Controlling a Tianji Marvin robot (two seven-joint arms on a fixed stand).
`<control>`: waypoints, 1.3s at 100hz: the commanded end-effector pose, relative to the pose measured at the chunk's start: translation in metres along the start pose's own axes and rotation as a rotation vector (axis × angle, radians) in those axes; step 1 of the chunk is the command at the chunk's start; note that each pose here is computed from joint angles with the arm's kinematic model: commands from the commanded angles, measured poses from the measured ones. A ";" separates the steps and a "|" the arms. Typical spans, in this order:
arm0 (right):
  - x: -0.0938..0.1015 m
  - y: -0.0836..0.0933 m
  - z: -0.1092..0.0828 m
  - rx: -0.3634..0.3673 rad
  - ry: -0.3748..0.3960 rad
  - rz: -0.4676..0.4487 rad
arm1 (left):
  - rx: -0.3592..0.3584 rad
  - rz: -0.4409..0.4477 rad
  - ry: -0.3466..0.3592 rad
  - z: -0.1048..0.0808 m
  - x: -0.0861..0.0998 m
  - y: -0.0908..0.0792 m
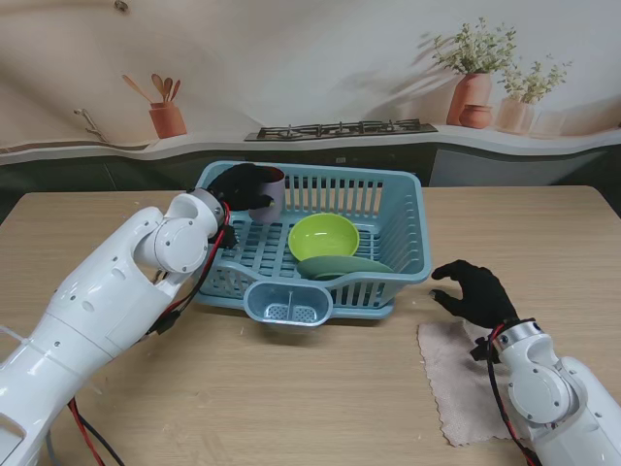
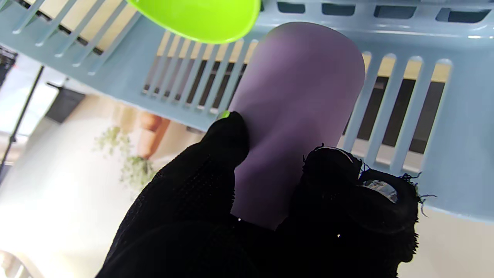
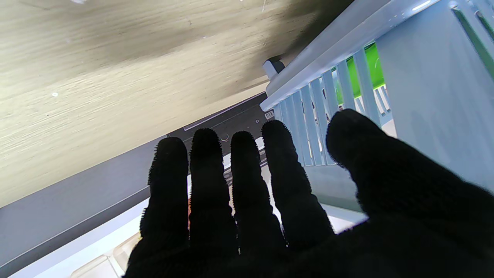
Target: Clear dishes and wipe the table
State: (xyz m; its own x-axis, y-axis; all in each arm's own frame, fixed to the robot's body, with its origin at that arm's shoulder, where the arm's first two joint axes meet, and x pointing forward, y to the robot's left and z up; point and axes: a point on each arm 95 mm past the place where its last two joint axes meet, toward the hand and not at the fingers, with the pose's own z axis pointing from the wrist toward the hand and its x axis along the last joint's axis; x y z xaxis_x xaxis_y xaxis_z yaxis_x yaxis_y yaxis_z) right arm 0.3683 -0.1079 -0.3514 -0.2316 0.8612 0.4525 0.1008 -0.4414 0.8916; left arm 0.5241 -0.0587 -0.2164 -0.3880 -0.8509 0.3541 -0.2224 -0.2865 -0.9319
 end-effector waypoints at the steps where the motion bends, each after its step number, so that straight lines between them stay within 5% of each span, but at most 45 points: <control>1: 0.000 -0.003 -0.001 0.016 0.000 -0.001 | -0.012 -0.005 -0.007 0.002 0.000 0.004; 72: 0.001 -0.005 -0.001 0.020 -0.005 -0.002 | -0.015 -0.011 -0.070 0.007 -0.019 0.037; 130: 0.000 -0.006 0.000 0.020 -0.008 -0.002 | -0.004 -0.018 -0.134 0.007 -0.028 0.045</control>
State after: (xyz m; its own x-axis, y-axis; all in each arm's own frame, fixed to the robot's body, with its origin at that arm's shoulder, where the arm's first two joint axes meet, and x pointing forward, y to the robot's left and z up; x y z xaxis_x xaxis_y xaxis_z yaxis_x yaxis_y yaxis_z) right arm 0.3682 -0.1068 -0.3541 -0.2229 0.8638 0.4519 0.1061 -0.4393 0.8920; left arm 0.5319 -0.0502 -0.2645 -0.2692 -0.8942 0.3577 -0.2149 -0.3062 -0.9274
